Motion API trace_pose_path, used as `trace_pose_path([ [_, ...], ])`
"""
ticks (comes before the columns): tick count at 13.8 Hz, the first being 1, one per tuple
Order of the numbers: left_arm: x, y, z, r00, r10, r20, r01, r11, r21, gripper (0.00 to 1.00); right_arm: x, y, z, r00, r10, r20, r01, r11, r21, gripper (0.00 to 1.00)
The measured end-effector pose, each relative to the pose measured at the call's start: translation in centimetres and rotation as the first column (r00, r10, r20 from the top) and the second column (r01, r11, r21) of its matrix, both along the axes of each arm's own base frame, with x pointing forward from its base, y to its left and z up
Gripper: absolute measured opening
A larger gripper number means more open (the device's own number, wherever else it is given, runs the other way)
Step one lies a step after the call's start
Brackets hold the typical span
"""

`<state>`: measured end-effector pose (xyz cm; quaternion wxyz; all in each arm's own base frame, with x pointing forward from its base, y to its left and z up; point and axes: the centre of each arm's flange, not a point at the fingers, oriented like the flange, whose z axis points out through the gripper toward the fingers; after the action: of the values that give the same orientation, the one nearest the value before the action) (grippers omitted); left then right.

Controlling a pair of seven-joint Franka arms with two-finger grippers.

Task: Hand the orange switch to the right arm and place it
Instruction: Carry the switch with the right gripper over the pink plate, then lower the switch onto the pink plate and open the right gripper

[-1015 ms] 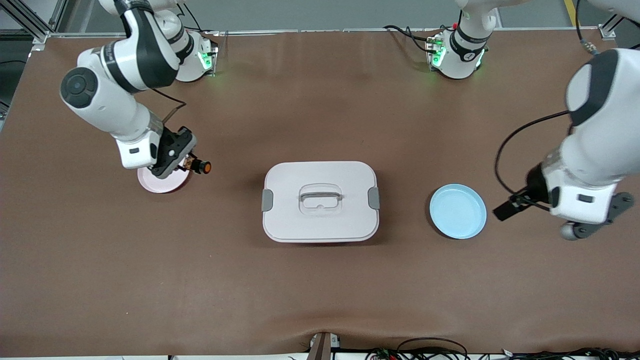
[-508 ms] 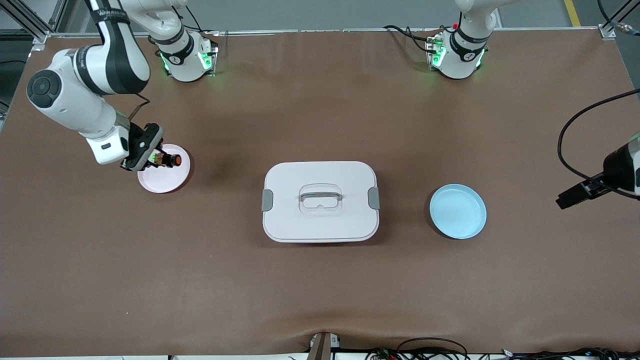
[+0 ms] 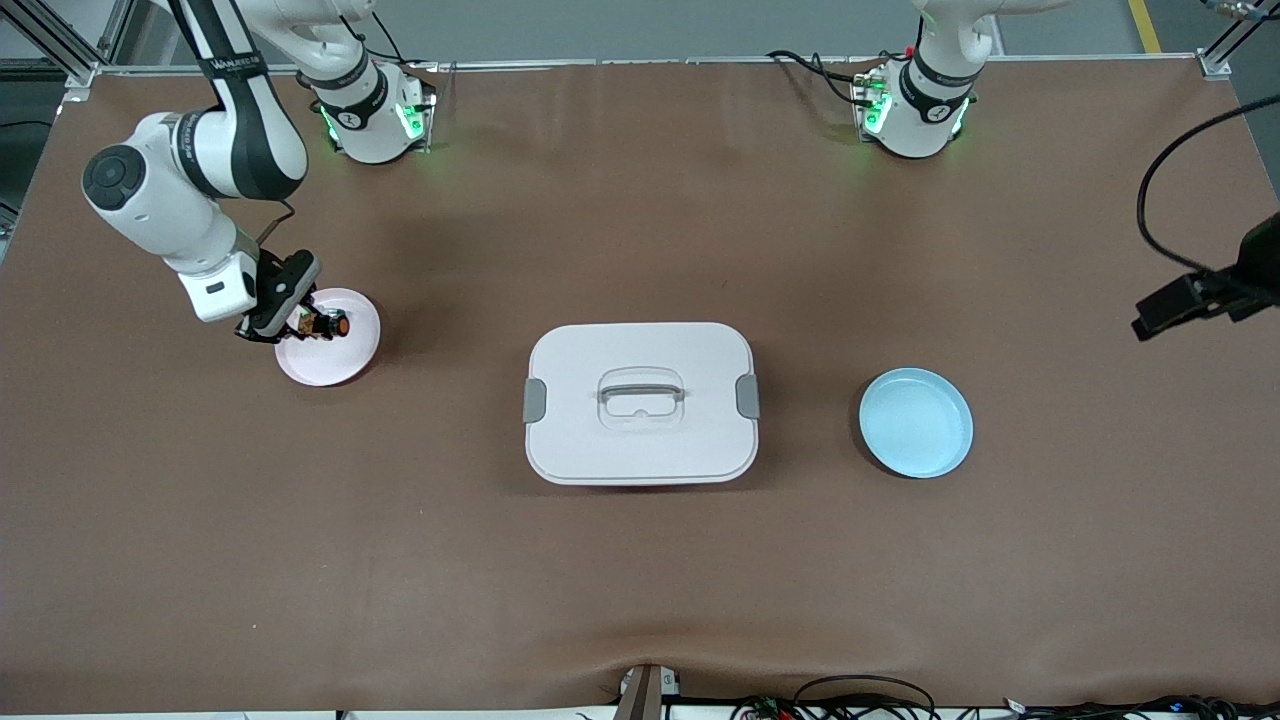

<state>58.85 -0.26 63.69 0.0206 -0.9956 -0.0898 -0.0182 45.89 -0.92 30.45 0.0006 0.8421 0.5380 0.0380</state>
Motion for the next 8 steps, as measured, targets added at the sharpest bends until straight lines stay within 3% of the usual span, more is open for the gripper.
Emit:
trace_pose_path([
  [4,-3.4,-0.7,0.4,1.0,-0.02,-0.009,0.02,1.0,-0.007,1.0,-1.4,-2.4,-3.2,0.999,-0.05,0.006,0.05,0.999,-0.008,0.42],
  [8,-4.7,-3.5,0.3,0.997,-0.073,0.001,0.073,0.997,-0.007,1.0,-2.0,-4.9,-5.9,0.997,-0.072,-0.004,0.072,0.997,-0.014,0.42],
])
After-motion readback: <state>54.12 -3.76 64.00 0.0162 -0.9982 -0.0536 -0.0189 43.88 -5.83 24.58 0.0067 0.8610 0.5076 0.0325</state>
